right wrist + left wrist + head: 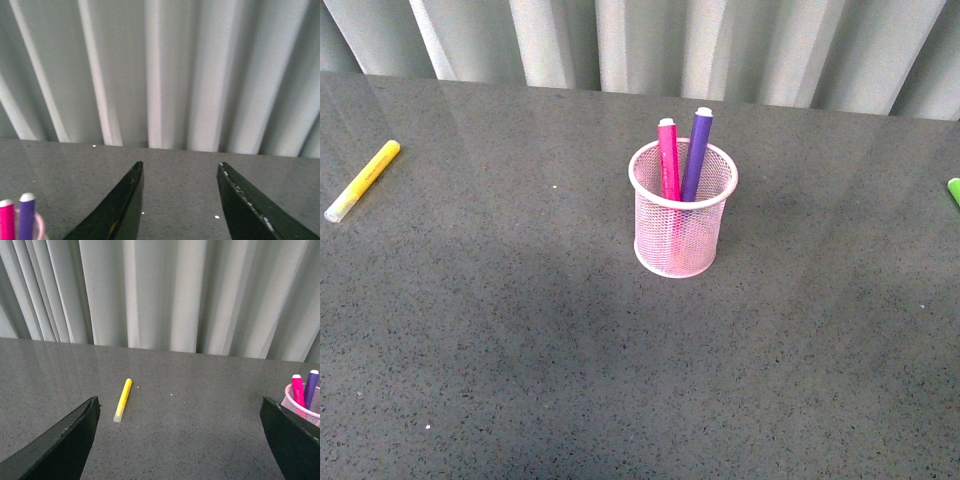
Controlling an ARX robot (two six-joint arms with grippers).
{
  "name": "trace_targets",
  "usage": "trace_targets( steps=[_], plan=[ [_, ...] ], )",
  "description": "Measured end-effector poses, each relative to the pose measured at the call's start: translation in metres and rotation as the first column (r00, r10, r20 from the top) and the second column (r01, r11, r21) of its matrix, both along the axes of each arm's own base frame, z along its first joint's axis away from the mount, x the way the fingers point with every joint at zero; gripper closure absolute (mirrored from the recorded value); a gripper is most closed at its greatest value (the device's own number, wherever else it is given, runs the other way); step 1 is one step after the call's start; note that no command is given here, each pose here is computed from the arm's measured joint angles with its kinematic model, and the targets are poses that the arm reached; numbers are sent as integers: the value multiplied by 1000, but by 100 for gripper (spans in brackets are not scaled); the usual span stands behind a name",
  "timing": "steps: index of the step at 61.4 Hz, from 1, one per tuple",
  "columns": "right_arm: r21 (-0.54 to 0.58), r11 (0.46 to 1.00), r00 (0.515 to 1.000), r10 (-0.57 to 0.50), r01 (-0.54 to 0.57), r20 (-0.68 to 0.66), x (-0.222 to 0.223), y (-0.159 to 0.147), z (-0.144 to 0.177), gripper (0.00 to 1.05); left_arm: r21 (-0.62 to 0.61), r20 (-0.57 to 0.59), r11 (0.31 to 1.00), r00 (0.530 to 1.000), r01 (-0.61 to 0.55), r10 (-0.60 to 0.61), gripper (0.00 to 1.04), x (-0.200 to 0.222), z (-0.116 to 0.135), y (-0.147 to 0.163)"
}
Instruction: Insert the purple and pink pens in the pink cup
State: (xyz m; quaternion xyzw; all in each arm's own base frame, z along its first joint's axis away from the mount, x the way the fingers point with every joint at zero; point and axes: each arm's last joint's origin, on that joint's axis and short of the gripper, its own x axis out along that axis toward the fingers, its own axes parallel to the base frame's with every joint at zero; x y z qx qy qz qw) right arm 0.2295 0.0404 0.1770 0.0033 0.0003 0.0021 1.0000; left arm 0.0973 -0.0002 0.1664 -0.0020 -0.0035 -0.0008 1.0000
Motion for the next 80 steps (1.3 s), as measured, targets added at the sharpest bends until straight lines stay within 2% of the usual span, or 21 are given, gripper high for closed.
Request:
trace_targets(
  steps=[14,29,33,39,80],
  plan=[
    [-10,1000,1000,13,-13,-19,-33,-16,-16,102,0,0,1000,1000,-1,1,7,0,0,0],
    [-10,1000,1000,0,0,-17,-60,-28,-15,101,0,0,1000,1000,0,0,7,0,0,0],
    [-9,1000,1000,26,-26,-17,-65,-33,-15,101,0,0,1000,1000,0,0,7,0,0,0],
    [-8,1000,1000,-5,4,-14,-74,-40,-15,101,0,0,1000,1000,0,0,7,0,0,0],
    [-8,1000,1000,-2,2,22,-105,-40,-3,101,0,0,1000,1000,0,0,7,0,0,0]
  ],
)
